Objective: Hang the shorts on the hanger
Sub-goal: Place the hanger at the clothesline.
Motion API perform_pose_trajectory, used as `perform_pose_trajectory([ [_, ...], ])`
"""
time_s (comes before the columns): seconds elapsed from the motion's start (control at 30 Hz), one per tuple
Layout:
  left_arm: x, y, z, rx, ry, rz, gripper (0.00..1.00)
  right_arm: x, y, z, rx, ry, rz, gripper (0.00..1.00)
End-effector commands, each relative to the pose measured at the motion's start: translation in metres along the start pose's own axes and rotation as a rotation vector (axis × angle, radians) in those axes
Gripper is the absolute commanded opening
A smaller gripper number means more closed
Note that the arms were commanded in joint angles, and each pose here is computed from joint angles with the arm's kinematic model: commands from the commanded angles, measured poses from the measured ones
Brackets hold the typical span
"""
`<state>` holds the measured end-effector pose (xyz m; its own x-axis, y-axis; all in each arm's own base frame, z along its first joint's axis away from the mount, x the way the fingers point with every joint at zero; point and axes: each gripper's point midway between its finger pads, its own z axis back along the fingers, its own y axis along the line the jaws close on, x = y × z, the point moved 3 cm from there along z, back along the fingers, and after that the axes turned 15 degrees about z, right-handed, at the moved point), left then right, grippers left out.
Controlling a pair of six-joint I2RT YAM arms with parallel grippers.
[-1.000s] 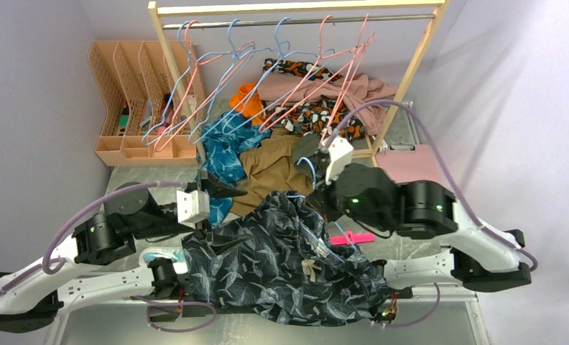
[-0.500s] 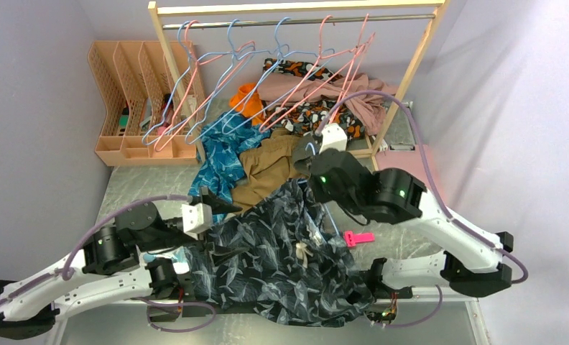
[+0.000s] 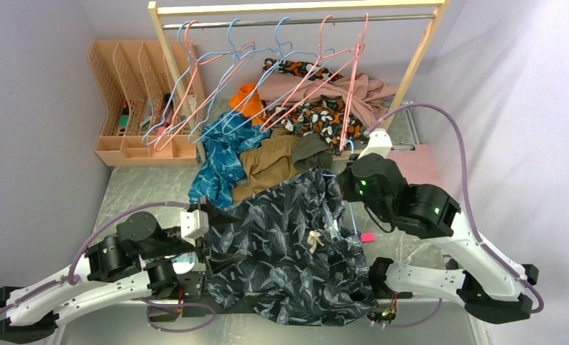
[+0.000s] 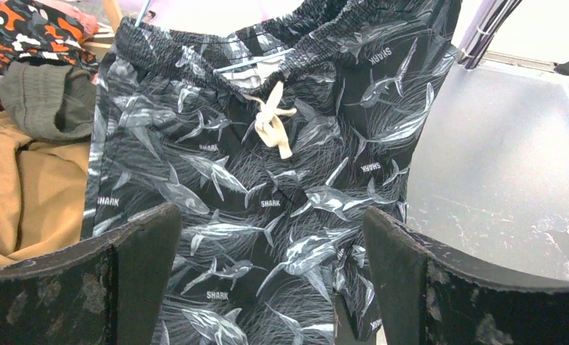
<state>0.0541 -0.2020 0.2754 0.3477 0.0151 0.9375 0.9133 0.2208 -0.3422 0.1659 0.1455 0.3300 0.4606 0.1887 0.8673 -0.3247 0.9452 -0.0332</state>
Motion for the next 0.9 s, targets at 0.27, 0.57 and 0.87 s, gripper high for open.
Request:
perform_pose_trajectory([
  [0.27, 0.006, 0.013, 0.013, 0.096, -0.094, 0.034, 0.99, 0.009, -0.018, -0.010, -0.163, -0.048, -0.016, 0.00],
  [0.57, 0.011, 0.020, 0.028, 0.164, -0.147, 0.040, 0.99, 0.016, -0.031, 0.004, -0.193, -0.084, -0.056, 0.00],
  [0.87, 0.006, 0.023, 0.023, 0.171, -0.150, 0.059, 0.99, 0.016, -0.042, 0.018, -0.197, -0.085, -0.056, 0.00],
])
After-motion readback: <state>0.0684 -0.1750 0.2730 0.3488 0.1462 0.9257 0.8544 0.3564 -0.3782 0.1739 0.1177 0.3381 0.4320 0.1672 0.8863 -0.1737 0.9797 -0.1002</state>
